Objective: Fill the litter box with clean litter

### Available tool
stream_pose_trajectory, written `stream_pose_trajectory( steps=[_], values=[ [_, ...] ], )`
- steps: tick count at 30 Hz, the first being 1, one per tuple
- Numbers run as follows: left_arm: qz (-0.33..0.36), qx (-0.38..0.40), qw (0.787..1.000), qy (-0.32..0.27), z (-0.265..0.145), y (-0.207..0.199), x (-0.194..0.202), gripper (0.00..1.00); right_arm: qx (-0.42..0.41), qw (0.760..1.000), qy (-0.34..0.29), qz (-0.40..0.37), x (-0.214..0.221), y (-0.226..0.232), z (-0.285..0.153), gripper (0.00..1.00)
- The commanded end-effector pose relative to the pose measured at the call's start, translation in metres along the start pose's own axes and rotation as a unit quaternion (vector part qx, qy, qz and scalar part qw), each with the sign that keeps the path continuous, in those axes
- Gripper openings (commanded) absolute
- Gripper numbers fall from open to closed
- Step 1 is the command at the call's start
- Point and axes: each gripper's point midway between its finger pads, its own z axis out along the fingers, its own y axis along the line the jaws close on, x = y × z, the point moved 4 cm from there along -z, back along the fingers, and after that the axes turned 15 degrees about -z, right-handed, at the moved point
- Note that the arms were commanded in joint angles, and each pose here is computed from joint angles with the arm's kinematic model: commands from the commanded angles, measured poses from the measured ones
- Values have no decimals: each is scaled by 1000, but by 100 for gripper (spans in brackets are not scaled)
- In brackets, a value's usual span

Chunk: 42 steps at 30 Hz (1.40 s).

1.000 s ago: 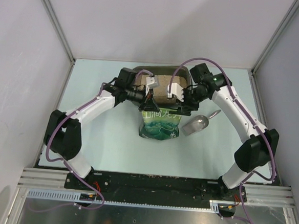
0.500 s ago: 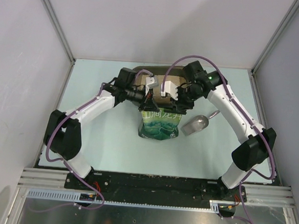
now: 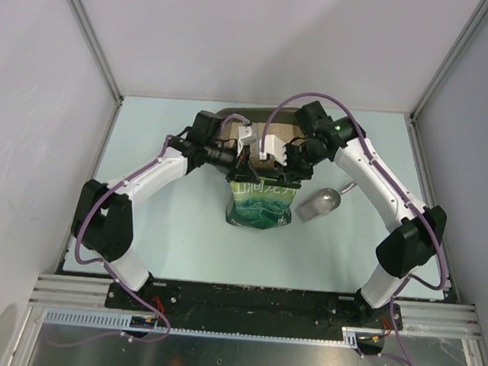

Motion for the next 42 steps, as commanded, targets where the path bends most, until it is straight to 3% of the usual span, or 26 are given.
stream_pose_trajectory(
  steps=[1, 8, 11, 12, 13, 16, 18, 25, 27, 28, 29, 32, 33, 36, 37, 38, 42],
  values=[
    [24, 14, 999, -19, -3, -11, -22, 10, -28, 999, -27, 16, -6, 4, 16, 0],
    [24, 13, 999, -18, -3, -11, -20, 15, -31, 999, -31, 30, -7, 5, 23, 0],
    [23, 10, 1000, -19, -3, -10, -20, 24, -30, 999, -21, 35, -4, 5, 23, 1],
    [21, 9, 1000, -18, -3, -10, -20, 28, -23, 999, -16, 42, -3, 3, 23, 5],
    [22, 6, 1000, -19, -4, -10, -21, 35, -19, 999, -14, 45, -2, 3, 21, 15],
    [28, -6, 999, -25, -8, -11, -26, 40, 2, 998, -3, 62, -1, -1, 14, 40],
    [28, -13, 999, -34, -14, -11, -33, 43, 19, 997, -6, 73, -2, -5, 2, 49],
    [19, -69, 995, -75, -44, -7, -64, 58, 69, 990, -52, 116, -12, -20, -39, 66],
    [24, -87, 992, -93, -59, -8, -80, 63, 111, 978, -65, 165, -14, -34, -50, 76],
    [25, -103, 989, -101, -65, -5, -86, 69, 134, 971, -66, 184, -12, -40, -57, 97],
    [35, -116, 986, -113, -72, -7, -97, 73, 165, 957, -78, 224, -14, -51, -60, 100],
    [56, -190, 971, -135, -91, 3, -115, 82, 274, 909, -40, 312, 9, -78, -68, 100],
    [67, -213, 965, -139, -96, 5, -118, 83, 315, 881, -10, 354, 22, -83, -71, 99],
    [80, -334, 930, -133, -117, 35, -115, 89, 395, 825, 30, 403, 46, -90, -77, 100],
    [75, -365, 919, -127, -122, 43, -108, 90, 404, 818, 33, 407, 49, -89, -79, 100],
    [70, -421, 896, -120, -134, 55, -103, 92, 410, 813, 38, 411, 53, -85, -77, 100],
    [29, -507, 855, -103, -152, 75, -75, 100, 413, 809, 36, 417, 56, -78, -75, 100]
  ],
)
